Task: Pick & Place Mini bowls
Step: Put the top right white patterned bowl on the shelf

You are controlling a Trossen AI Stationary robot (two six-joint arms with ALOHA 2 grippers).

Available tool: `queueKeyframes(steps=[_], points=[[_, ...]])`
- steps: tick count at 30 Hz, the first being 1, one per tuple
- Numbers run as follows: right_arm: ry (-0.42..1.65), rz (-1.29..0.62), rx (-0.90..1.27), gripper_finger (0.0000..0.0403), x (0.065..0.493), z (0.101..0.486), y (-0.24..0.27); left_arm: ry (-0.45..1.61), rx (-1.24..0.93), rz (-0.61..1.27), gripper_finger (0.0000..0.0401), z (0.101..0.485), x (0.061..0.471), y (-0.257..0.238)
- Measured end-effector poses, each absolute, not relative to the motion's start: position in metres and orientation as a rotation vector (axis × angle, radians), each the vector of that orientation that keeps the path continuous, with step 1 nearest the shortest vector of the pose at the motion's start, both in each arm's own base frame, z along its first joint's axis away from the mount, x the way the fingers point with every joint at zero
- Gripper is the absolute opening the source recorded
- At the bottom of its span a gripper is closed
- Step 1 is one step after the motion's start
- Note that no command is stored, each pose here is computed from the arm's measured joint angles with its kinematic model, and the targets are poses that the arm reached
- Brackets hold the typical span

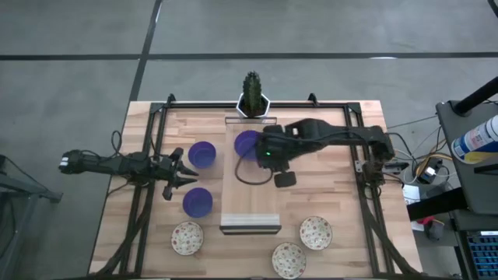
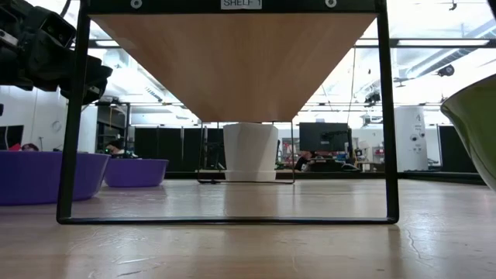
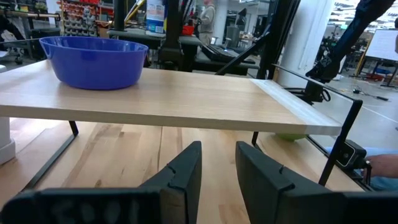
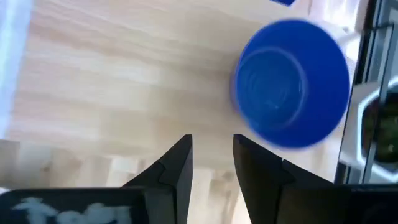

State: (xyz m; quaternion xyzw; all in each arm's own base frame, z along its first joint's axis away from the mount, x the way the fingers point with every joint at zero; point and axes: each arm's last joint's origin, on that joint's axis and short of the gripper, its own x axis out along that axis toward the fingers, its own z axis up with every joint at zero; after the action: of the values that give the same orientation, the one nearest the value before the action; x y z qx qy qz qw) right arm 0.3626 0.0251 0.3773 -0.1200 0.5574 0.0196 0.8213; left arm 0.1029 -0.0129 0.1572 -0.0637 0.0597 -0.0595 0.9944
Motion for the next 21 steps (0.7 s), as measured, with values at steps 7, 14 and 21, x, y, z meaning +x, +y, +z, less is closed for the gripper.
queueKeyframes(steps=[7, 14, 21], points=[[1.217, -0.011, -0.18, 0.0114, 0.329, 0.373, 0.056, 0.119, -0.128, -0.119, 0.0103, 0.157, 0.103, -0.013], [1.288, -0.057, -0.12, 0.0114, 0.302, 0.346, 0.095, 0.12, -0.128, -0.119, 0.0103, 0.157, 0.103, -0.013], [1.361, -0.099, -0.043, 0.0114, 0.276, 0.315, 0.14, 0.12, -0.128, -0.119, 0.0103, 0.157, 0.103, -0.013]])
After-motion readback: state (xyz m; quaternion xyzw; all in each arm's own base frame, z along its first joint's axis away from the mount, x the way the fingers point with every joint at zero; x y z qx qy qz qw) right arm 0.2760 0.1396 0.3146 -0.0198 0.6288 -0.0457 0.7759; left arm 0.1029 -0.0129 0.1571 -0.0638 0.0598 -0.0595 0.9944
